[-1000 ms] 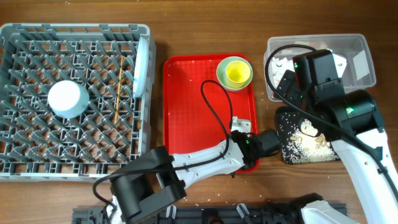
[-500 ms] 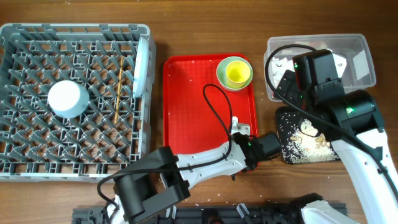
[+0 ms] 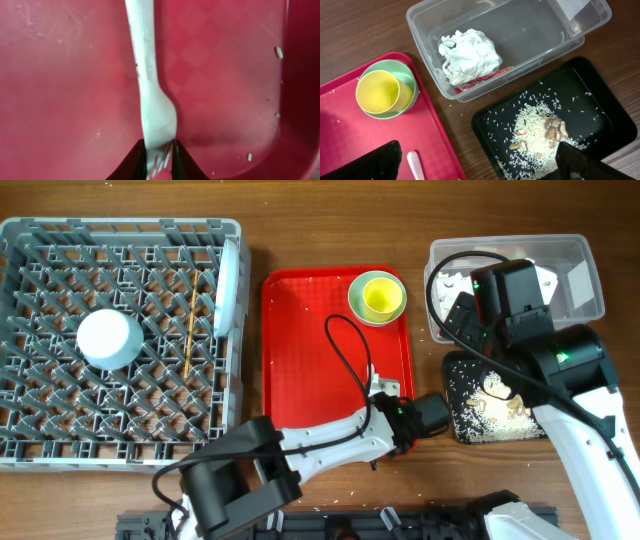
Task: Sort waste into correct bins and load items into the dishwasher rack
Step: 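Close the left gripper on the fork handle and lift it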
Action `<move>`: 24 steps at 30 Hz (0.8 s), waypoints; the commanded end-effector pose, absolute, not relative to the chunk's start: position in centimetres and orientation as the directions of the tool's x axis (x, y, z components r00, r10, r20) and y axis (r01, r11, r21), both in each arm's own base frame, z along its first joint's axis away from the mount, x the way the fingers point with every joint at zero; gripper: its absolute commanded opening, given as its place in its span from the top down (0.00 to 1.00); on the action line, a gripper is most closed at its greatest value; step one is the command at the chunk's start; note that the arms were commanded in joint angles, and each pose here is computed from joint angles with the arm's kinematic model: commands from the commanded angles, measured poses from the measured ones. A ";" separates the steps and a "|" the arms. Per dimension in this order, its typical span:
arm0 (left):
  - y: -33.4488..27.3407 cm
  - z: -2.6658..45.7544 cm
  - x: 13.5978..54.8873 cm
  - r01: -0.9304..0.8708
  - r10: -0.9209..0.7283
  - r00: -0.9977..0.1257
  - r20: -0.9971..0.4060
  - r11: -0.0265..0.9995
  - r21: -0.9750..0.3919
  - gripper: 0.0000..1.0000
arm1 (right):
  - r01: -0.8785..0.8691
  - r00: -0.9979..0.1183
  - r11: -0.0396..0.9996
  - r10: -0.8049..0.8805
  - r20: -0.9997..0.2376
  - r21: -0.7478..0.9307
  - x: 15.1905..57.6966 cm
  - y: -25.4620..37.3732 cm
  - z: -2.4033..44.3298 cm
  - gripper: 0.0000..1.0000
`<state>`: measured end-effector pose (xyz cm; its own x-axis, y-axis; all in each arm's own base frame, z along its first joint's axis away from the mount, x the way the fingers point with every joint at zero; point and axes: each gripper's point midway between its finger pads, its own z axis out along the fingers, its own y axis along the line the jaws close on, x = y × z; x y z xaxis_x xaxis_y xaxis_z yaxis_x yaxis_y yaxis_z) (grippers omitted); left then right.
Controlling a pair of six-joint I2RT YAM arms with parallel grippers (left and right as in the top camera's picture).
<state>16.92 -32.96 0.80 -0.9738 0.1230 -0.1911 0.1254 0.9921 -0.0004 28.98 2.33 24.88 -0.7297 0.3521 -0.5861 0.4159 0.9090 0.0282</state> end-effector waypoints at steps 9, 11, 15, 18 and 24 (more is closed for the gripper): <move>-31.5 4.9 19.2 0.052 0.035 -0.973 -0.230 0.996 -0.067 0.72 | 0.406 -0.732 0.913 0.345 -0.588 0.029 29.1 2.4 25.0 0.00; -31.5 4.7 19.1 0.043 0.028 -0.975 -0.223 0.997 -0.065 0.58 | 0.406 -0.732 0.913 0.345 -0.588 0.030 29.2 2.4 25.0 0.00; -31.0 3.5 18.7 -0.056 -0.067 -0.977 -0.200 0.997 -0.062 0.38 | 0.406 -0.731 0.913 0.345 -0.589 0.031 29.2 2.4 25.0 0.00; -31.0 2.3 18.2 -0.055 -0.069 -0.981 -0.180 0.995 -0.080 0.38 | 0.406 -0.730 0.913 0.345 -0.590 0.032 29.2 2.4 25.0 0.00; -31.9 1.0 17.3 -0.026 -0.048 -0.982 -0.184 0.992 -0.125 0.43 | 0.406 -0.722 0.913 0.348 -0.598 0.041 29.5 2.5 25.2 0.00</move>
<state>18.42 -31.96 2.05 -0.9782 -0.0609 -0.1986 -0.0345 0.9905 -0.1335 29.28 2.42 25.05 -0.7211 0.3548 -0.5950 0.4155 0.9088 0.0384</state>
